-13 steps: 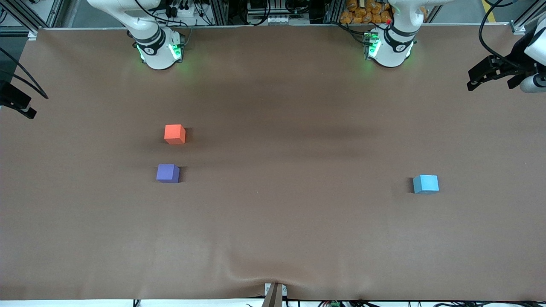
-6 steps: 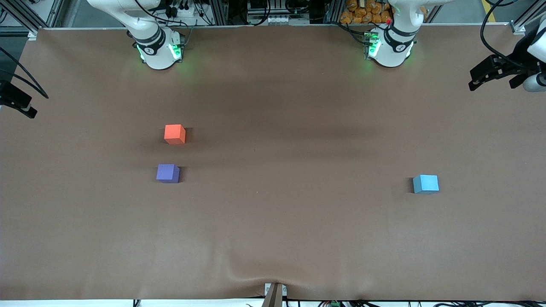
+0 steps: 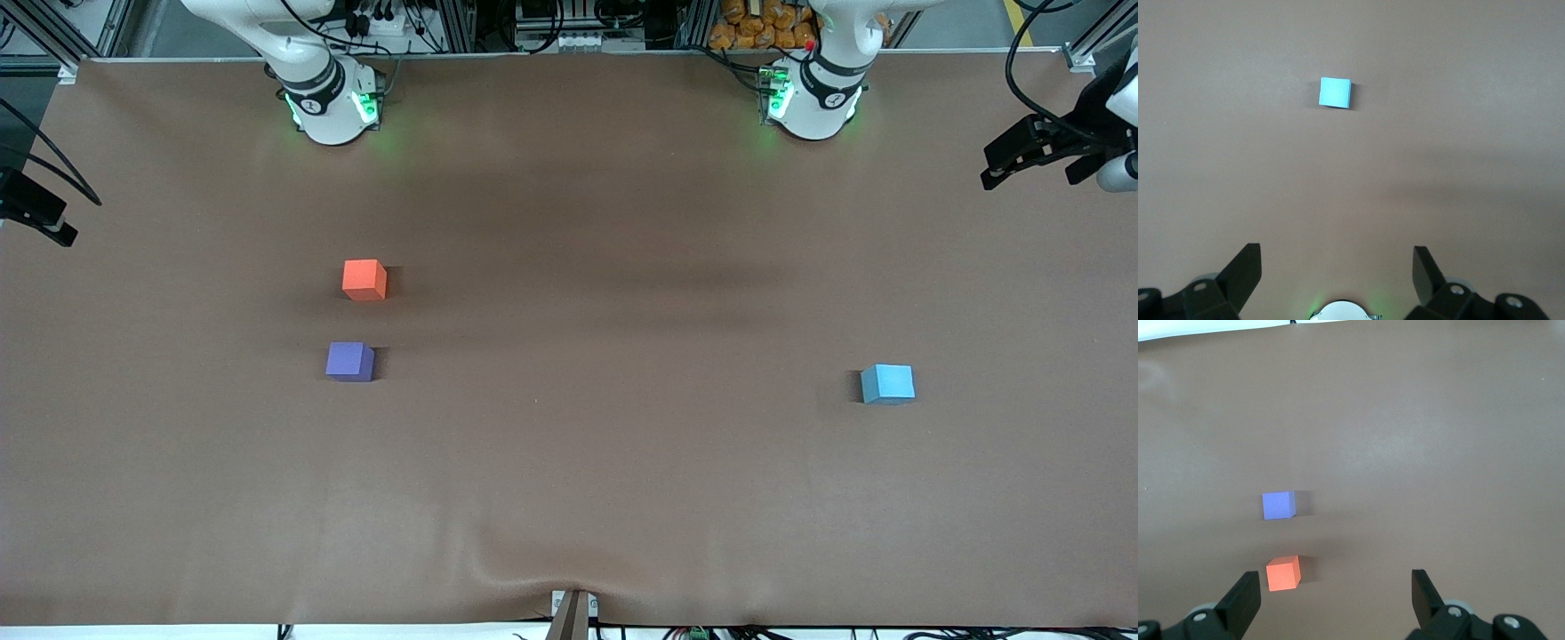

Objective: Place blue block between orange and purple blocks

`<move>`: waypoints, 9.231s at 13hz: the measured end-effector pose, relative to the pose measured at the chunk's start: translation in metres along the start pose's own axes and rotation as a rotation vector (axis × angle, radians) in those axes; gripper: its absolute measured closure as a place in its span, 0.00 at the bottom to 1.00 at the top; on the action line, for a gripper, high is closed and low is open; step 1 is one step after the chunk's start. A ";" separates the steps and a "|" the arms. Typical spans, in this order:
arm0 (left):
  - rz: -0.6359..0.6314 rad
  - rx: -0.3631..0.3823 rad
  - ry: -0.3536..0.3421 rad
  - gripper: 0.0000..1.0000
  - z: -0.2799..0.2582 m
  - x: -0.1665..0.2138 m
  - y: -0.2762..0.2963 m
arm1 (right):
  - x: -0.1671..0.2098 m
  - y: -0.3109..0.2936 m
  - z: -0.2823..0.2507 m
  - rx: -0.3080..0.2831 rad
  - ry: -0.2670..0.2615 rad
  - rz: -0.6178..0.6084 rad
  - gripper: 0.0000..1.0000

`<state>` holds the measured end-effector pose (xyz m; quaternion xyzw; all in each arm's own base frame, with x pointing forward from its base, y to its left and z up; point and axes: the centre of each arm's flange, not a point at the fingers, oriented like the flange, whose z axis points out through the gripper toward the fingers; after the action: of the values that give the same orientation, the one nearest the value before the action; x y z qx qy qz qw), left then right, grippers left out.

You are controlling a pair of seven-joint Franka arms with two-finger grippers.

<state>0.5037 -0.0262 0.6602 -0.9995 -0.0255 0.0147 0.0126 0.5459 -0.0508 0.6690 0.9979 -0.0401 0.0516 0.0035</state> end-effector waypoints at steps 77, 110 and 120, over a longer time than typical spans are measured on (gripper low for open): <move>0.485 -0.089 0.168 0.09 0.459 -0.073 0.601 | 0.021 -0.026 0.055 -0.004 -0.098 -0.042 0.00; -0.063 -0.009 0.074 0.00 0.024 0.118 -0.031 | -0.102 -0.466 0.435 -0.037 -0.210 0.333 0.00; -0.027 -0.011 0.048 0.00 0.018 0.103 -0.014 | -0.119 -0.483 0.435 -0.040 -0.209 0.328 0.46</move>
<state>0.6049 -0.0070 0.6400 -0.9992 -0.0387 -0.0097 0.0079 0.5114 0.4358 0.2228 0.9776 -0.2034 -0.0535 0.0107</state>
